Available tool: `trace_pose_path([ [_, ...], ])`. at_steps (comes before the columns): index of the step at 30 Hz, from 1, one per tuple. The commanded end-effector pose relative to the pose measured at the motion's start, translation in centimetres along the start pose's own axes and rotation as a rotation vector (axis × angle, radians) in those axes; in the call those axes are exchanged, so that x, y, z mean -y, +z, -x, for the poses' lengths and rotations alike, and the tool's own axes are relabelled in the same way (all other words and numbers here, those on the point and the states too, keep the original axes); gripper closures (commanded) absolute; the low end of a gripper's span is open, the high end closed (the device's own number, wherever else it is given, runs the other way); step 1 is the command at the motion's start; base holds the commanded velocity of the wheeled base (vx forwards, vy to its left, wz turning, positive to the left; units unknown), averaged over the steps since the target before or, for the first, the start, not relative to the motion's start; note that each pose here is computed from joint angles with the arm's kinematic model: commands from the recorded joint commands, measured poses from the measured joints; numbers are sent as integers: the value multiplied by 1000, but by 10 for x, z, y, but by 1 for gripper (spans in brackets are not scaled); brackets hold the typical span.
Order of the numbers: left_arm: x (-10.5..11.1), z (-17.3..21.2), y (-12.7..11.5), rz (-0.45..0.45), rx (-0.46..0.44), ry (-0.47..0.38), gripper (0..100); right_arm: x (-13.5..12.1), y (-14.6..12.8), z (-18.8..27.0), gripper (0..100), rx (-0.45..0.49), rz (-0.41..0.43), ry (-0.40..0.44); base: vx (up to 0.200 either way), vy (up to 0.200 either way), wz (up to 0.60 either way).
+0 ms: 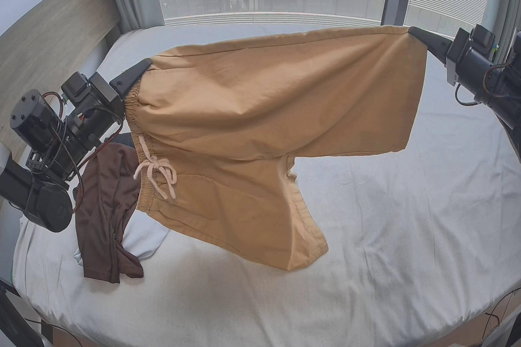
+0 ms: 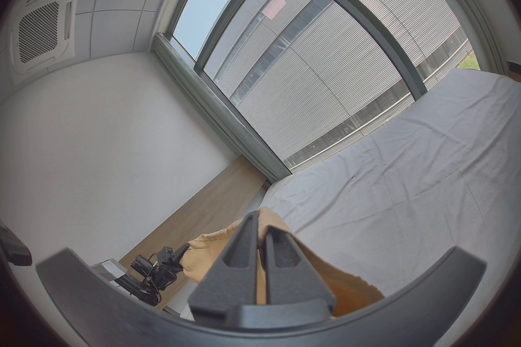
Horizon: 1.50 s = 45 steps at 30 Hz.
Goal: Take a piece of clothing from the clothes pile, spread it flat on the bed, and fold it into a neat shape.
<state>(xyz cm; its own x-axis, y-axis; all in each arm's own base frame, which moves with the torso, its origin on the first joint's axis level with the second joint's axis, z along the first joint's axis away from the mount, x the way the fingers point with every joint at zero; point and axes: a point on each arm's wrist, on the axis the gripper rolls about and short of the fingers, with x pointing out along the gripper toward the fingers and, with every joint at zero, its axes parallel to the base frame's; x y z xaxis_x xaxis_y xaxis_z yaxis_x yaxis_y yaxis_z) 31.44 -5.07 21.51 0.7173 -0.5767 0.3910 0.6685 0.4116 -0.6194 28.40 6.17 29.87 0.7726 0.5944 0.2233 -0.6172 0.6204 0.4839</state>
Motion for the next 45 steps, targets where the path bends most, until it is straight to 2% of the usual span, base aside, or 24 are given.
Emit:
trace_pose_path([
  [1, -2, 3, -2, 7, -7, 13, 100, 9, -8, -4, 100, -24, -14, -20, 0, 0, 0],
  [18, -14, 4, -6, -7, -16, 42, 100, 41, -27, 2, 100, -34, -22, -86, 0, 0, 0],
  [25, -33, 1, -16, -35, -42, 80, 100, 59, -42, -10, 100, -31, -23, -80, 0, 0, 0],
  [33, -52, -19, -20, -53, -37, 66, 100, 89, -62, -26, 100, -43, -38, -109, 0, 0, 0],
  [39, -73, -28, -27, -45, -40, 86, 100, 114, -65, -43, 100, -22, -48, -118, 0, 0, 0],
  [45, -91, -36, -30, -48, -36, 88, 100, 127, -67, -61, 100, -1, -79, -106, 0, 0, 0],
])
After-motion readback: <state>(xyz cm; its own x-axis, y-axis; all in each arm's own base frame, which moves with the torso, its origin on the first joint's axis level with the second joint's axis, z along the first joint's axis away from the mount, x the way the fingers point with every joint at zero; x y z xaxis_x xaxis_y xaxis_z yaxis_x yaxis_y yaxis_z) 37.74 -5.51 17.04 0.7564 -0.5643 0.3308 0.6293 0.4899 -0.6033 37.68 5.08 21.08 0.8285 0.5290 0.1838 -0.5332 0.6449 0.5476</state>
